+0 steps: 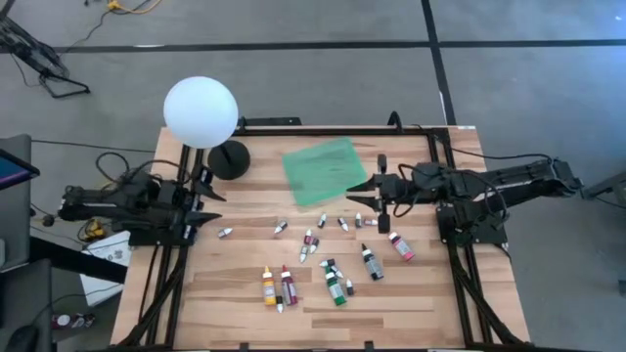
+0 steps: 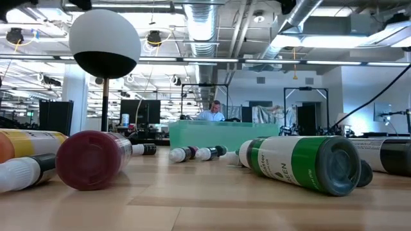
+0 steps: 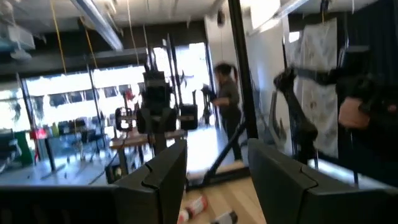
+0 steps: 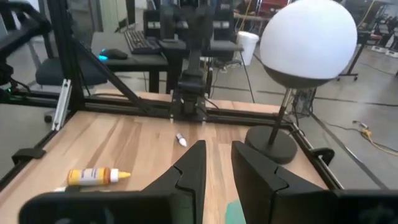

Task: Pick & Place food coloring
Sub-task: Put the pink food coloring bottle into the green bin

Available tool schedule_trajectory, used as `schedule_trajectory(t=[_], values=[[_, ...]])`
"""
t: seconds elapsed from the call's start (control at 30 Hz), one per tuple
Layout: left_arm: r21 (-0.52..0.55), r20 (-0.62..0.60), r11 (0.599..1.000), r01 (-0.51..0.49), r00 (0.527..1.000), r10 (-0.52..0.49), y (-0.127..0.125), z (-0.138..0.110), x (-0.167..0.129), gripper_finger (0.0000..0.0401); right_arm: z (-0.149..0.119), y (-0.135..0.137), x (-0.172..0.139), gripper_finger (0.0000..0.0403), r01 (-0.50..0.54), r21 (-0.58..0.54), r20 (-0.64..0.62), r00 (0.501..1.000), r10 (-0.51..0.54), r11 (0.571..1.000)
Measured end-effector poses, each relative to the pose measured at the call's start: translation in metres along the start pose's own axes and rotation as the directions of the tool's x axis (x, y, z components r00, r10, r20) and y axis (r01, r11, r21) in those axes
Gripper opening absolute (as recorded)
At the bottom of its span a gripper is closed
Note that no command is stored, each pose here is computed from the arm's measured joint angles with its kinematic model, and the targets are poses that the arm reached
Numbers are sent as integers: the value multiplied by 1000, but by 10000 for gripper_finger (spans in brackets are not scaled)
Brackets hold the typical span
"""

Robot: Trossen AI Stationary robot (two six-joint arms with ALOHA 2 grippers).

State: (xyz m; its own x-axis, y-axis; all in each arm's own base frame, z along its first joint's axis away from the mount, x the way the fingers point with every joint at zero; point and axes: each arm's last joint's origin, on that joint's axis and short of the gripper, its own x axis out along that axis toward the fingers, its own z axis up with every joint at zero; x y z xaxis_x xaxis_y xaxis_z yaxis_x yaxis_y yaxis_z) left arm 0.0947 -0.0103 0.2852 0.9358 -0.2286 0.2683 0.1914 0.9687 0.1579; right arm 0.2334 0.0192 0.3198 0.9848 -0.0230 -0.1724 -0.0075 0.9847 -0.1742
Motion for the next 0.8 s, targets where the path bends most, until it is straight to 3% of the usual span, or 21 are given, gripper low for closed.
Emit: schedule_trajectory(t=[0.2,0.4,0.6,0.8], values=[[-24,-224,999,29,974,-34,7,13,35,165,-2,-4,-8,70,97,50,-56,994,-94,994],[-121,-512,991,63,851,-116,3,3,67,165,-7,-3,-14,70,97,114,-120,989,-84,989],[-144,-627,988,49,768,-130,-21,-16,86,165,-14,6,-13,76,71,100,-190,980,-51,993],[-92,-706,994,-58,708,-24,-49,-30,93,165,-17,12,-15,99,101,103,-227,971,-76,990]])
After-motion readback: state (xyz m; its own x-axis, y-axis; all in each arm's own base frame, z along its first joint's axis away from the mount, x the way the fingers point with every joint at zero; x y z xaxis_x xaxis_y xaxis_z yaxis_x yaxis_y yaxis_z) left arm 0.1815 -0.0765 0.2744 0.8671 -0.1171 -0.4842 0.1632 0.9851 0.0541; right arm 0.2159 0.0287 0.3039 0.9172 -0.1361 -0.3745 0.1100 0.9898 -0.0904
